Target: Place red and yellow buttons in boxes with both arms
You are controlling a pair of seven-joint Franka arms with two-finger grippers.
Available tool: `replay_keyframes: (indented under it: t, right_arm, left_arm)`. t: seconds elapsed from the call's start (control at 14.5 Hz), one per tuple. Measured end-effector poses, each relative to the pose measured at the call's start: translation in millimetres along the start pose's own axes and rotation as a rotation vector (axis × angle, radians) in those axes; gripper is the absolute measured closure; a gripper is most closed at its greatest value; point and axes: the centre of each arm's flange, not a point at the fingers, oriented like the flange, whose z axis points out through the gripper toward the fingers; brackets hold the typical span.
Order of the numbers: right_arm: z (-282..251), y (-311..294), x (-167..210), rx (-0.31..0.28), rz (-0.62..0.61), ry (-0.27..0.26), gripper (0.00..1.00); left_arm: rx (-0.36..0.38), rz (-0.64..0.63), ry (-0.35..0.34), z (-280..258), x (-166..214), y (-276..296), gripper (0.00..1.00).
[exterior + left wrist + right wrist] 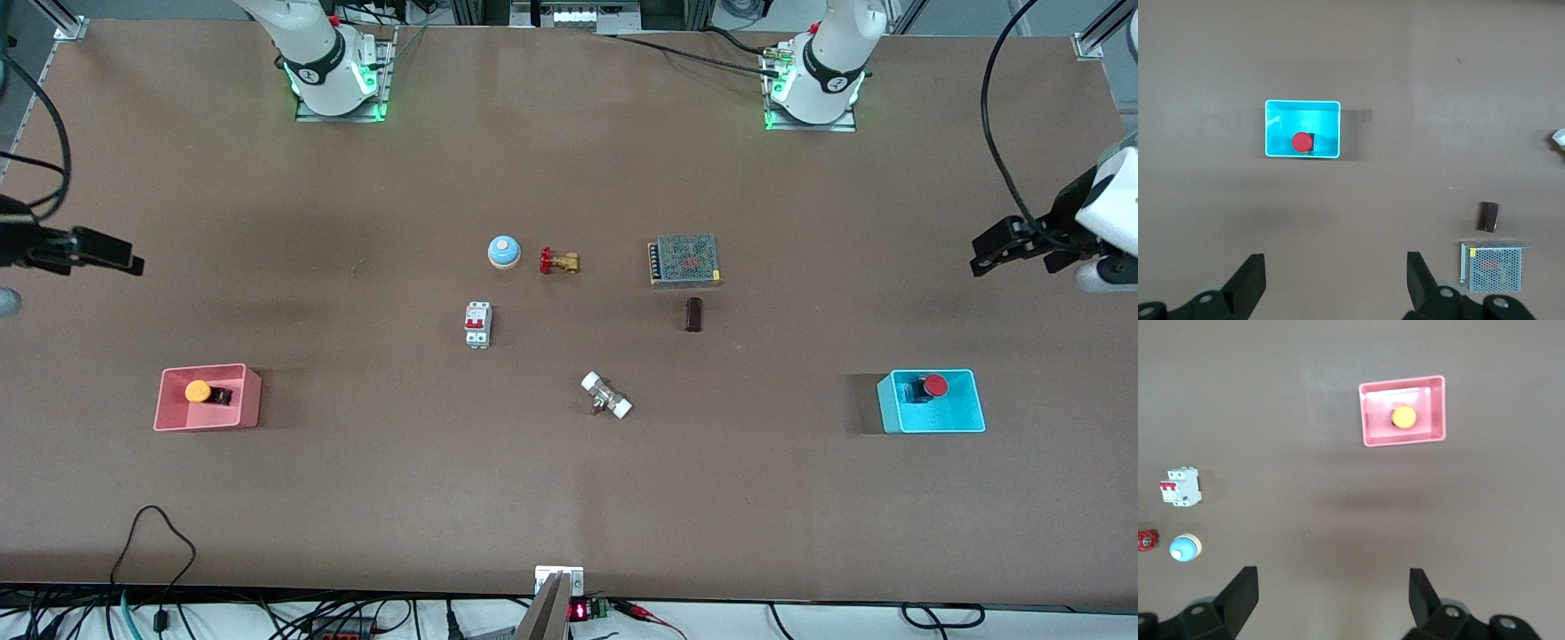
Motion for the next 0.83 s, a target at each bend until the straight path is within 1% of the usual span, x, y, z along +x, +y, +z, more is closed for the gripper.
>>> replay_keyframes:
  t: [0.07, 0.21, 0.28, 0.48, 0.69, 0.76, 0.83]
  right_arm:
    - [-3.2, 3.1, -6.8, -0.022, 0.002, 0.001, 0.00]
    - [-4.6, 1.6, -20.0, -0.038, -0.006, 0.010, 0.00]
    - [-4.5, -1.1, -25.9, -0.040, -0.013, 0.021, 0.00]
    - [-4.5, -5.5, -42.3, -0.036, -0.026, 0.032, 0.00]
    - [-7.2, -4.8, -54.2, -0.030, -0.027, 0.034, 0.00]
    - [-7.8, -4.6, -56.3, -0.029, -0.027, 0.034, 0.00]
    - [-7.9, -4.6, -57.4, -0.029, -0.027, 0.034, 0.00]
  left_arm:
    - [-0.005, -0.002, 0.005, -3.4, -1.9, -3.8, 0.06]
    - [-0.008, 0.007, 0.011, -9.7, -6.2, -6.1, 0.06]
    - [-0.009, 0.018, 0.015, -12.9, -8.5, -6.2, 0.06]
    - [-0.011, 0.034, 0.021, -23.2, -16.9, -6.6, 0.04]
    - [-0.011, 0.038, 0.022, -26.9, -22.3, -6.9, 0.03]
    - [-0.011, 0.039, 0.020, -26.3, -22.6, -6.9, 0.00]
    - [-0.011, 0.039, 0.018, -25.6, -22.7, -6.9, 0.00]
